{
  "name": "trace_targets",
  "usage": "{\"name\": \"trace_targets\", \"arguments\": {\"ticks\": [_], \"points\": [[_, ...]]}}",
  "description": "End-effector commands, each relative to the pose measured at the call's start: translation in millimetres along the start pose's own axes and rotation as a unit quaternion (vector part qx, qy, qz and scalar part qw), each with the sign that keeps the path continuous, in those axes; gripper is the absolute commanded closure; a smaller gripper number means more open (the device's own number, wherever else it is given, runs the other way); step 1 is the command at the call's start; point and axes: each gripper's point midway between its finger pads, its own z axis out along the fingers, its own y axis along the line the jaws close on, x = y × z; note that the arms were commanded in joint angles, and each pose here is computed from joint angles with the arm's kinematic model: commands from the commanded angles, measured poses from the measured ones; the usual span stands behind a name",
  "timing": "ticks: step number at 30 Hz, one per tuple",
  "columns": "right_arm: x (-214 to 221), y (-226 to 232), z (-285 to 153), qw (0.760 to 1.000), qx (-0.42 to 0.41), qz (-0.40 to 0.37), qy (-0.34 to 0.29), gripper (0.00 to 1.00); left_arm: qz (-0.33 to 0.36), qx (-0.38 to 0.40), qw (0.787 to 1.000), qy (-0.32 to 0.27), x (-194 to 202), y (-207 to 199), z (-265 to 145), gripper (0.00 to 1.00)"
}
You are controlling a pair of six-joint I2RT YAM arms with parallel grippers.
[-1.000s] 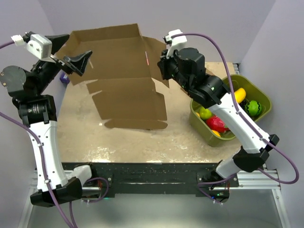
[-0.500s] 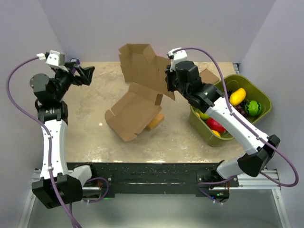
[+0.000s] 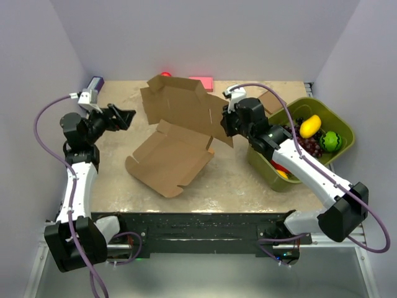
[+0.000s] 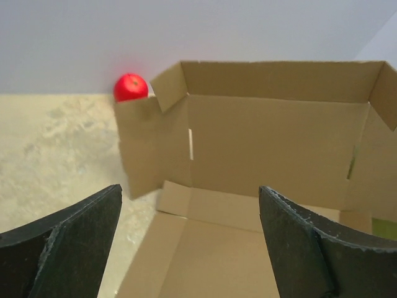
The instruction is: Fold the paper box
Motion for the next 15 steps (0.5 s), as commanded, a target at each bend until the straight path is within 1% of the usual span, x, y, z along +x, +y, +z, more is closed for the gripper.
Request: {"name": "trace_targets", "arguments": {"ticks": [1,2,4,5,6,7,8,10,14,15], "points": [[1.6,15.5,2.6,0.996,-0.085,-0.037,-0.015,1.00,-0.038,0.002,0.999,0.034,36.1,-3.4,-0.9,0.06],[10.4,13.6,5.9,0.995,-0.087,-0.041,-0.007,1.00,-0.041,-0.006,0.998,0.042,43.8,-1.5,-1.9,0.06],[14.2,9.3,8.4,0.994,-0.094,-0.054,-0.009,1.00,-0.029,-0.012,0.998,0.052,49.3,-4.9,-1.6,0.07],[23.8,7.5,10.4,0.993,-0.102,-0.053,-0.001,1.00,-0.020,-0.014,0.998,0.049,44.5,-7.2,-0.2,0.06],[24.0,6.2,11.7,0.993,-0.105,-0.051,-0.006,1.00,-0.013,-0.026,0.999,0.046,40.8,-4.7,0.4,0.06],[26.9,5.5,12.4,0.991,-0.112,-0.069,-0.007,1.00,-0.007,-0.032,0.998,0.048,39.9,-3.5,0.2,0.06],[34.8,7.0,12.6,0.990,-0.125,-0.068,-0.002,1.00,0.000,-0.037,0.998,0.041,32.1,-2.5,1.2,0.06],[35.8,9.7,15.1,0.988,-0.137,-0.074,-0.012,1.00,0.011,-0.063,0.997,0.036,24.6,6.8,2.3,0.06],[50.7,13.0,21.9,0.985,-0.153,-0.080,-0.002,1.00,0.052,-0.070,0.996,0.000,-12.0,8.7,10.3,0.06],[52.5,13.7,22.8,0.984,-0.157,-0.080,-0.002,1.00,0.055,-0.075,0.996,0.004,-12.6,13.9,15.9,0.06]]}}
